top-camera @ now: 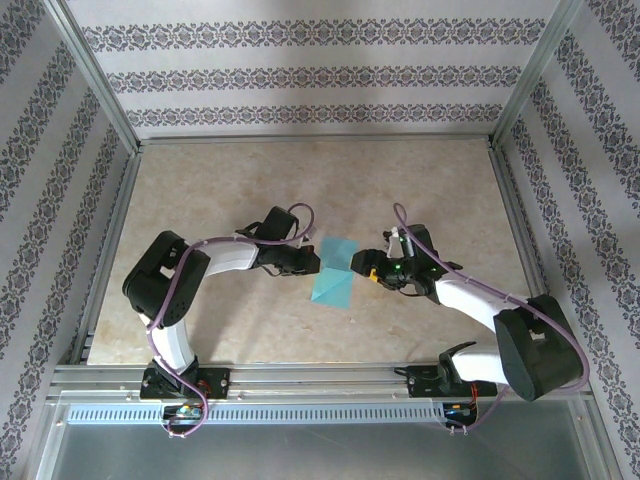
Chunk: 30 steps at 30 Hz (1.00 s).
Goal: Fold a paper plane with a square sheet of paper (fold left side to right side)
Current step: Turn over the paper at the center of the table.
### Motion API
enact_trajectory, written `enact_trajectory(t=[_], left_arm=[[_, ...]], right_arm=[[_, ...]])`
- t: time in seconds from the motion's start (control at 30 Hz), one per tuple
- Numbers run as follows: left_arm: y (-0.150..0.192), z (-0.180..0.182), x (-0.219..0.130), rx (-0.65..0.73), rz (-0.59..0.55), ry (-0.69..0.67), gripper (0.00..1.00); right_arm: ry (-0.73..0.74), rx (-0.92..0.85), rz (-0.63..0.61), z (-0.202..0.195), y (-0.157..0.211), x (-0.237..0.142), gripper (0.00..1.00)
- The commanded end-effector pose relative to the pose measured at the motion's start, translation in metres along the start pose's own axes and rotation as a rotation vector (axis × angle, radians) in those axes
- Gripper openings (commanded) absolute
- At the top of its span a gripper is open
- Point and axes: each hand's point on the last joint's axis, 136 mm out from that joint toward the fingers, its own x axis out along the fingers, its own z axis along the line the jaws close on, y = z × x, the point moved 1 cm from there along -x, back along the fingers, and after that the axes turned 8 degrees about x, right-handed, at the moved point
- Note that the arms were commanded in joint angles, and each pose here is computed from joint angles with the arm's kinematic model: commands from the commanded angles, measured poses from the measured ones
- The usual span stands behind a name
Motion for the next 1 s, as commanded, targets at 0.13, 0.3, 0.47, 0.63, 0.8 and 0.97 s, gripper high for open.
enact_trajectory(t=[0.13,0.3,0.47,0.63,0.8,0.97], left_arm=[[-0.021,-0.019,-0.028,0.056,-0.164,0.013,0.0],[-0.022,-0.02,-0.032,0.052,-0.184,0.015,0.0],[-0.02,-0.019,-0.031,0.047,-0.177,0.012,0.0],[-0.018,-0.017,-0.03,0.042,-0.171,0.004,0.0],[-0.019,-0.015,-0.035,0.041,-0.187,-0.019,0.07],[-0.03,-0.016,-0.063,0.011,-0.277,-0.022,0.32]], right_arm=[[-0.083,-0.013,0.008,0.025,0.002,0.018,0.65],[-0.105,-0.028,0.007,0.034,0.003,0.031,0.62],[-0.113,-0.041,-0.003,0.038,0.0,0.049,0.57],[-0.126,-0.053,-0.003,0.045,-0.003,0.063,0.46],[-0.122,-0.066,-0.011,0.046,-0.003,0.065,0.23],[-0.147,-0.103,-0.057,0.056,-0.012,0.049,0.01]])
